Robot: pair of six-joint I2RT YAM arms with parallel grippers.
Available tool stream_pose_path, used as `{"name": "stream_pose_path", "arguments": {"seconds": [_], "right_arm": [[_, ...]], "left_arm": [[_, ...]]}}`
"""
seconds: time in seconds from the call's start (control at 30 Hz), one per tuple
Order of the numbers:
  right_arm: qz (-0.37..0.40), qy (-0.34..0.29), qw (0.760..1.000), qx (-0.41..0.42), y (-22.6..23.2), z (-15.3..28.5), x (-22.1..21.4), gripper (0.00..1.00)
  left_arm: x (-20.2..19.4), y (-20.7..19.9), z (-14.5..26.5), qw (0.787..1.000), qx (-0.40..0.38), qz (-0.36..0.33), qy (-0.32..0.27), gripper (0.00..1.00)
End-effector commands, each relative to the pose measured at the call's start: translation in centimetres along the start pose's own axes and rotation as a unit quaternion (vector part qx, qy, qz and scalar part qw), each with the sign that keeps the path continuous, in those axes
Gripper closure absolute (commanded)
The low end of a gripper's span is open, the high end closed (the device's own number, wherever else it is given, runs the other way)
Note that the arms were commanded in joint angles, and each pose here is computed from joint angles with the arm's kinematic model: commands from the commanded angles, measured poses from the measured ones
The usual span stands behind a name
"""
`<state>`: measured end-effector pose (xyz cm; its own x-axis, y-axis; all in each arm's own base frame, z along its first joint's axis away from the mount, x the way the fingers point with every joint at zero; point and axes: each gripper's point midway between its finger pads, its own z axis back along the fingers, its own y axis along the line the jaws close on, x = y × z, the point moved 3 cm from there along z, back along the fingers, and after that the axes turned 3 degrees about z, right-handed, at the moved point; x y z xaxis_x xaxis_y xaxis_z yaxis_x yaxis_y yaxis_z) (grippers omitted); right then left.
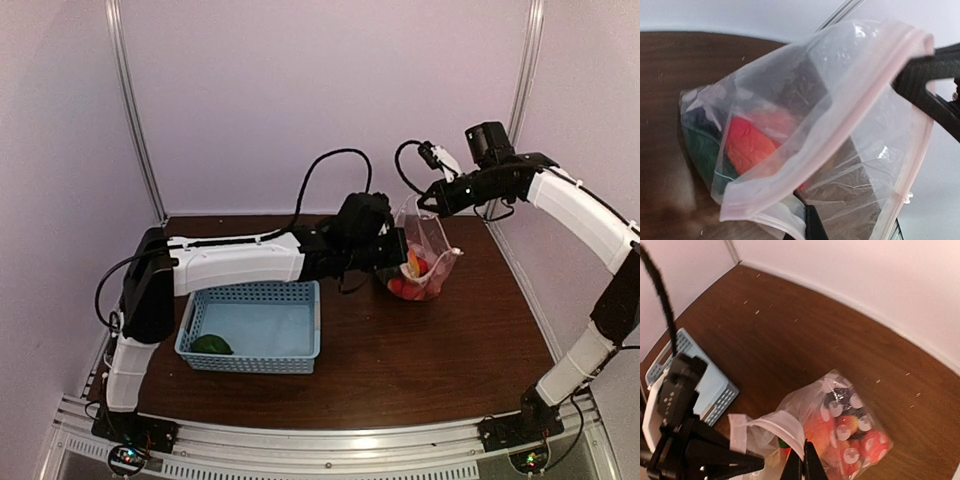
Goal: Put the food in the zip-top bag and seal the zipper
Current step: Adjust the zipper food storage bag at the center of the board.
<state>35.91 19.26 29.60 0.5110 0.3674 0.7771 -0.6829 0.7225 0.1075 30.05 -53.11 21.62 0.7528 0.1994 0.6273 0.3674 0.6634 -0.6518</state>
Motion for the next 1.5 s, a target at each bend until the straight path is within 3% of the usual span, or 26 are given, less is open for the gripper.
{"name": "stream_pose_path", "arguments": {"seconds": [0.0, 0.07, 0.13, 0.23, 0.3, 0.5, 0.63, 0.93, 1.07, 1.17, 1.47], "right_arm": [[-0.015, -0.05, 0.99, -0.132, -6.6, 5.3, 6.4, 1.0], [0.004, -0.089, 0.982, -0.169, -6.7, 7.5, 7.9, 1.0], [0.013, -0.109, 0.979, -0.171, -5.9, 8.2, 7.2, 1.0], [0.022, -0.052, 0.99, -0.13, -4.8, 4.8, 2.7, 1.0], [0.02, -0.024, 0.995, -0.099, -4.1, 2.7, 0.1, 1.0], [0.014, -0.01, 1.0, -0.012, -1.1, -0.1, -2.9, 1.0], [0.011, -0.029, 0.999, 0.01, -0.7, -0.8, -2.9, 1.0], [0.012, -0.03, 0.999, 0.04, -0.2, -1.3, -4.4, 1.0], [0.015, -0.034, 0.998, 0.044, -0.1, -1.2, -4.5, 1.0], [0.017, -0.033, 0.998, 0.047, 0.0, -1.1, -4.8, 1.0], [0.016, -0.045, 0.997, 0.053, 0.3, -0.5, -5.1, 1.0]], "left_arm": [[8.0, -4.5, 0.1, 0.995, -0.026, -0.033, -0.091, 1.0], [8.6, -5.3, 0.3, 0.992, -0.039, -0.034, -0.119, 1.0], [7.4, -3.7, -0.8, 0.993, -0.032, -0.02, -0.11, 1.0], [4.6, -1.5, -2.2, 0.997, -0.035, -0.014, -0.073, 1.0], [2.9, -0.4, -2.5, 0.998, -0.029, -0.026, -0.047, 0.78], [0.8, 1.3, 1.4, 0.996, 0.004, -0.089, 0.007, 0.48], [-0.5, 3.5, 6.8, 0.989, 0.059, -0.133, 0.038, 0.35], [-2.8, 12.5, 19.0, 0.957, 0.238, -0.13, 0.105, 0.32], [-2.8, 16.6, 24.0, 0.927, 0.342, -0.116, 0.105, 0.19], [-3.4, 18.6, 26.1, 0.915, 0.374, -0.099, 0.115, 0.09], [-5.9, 23.9, 28.6, 0.9, 0.414, -0.023, 0.132, 0.04]]}}
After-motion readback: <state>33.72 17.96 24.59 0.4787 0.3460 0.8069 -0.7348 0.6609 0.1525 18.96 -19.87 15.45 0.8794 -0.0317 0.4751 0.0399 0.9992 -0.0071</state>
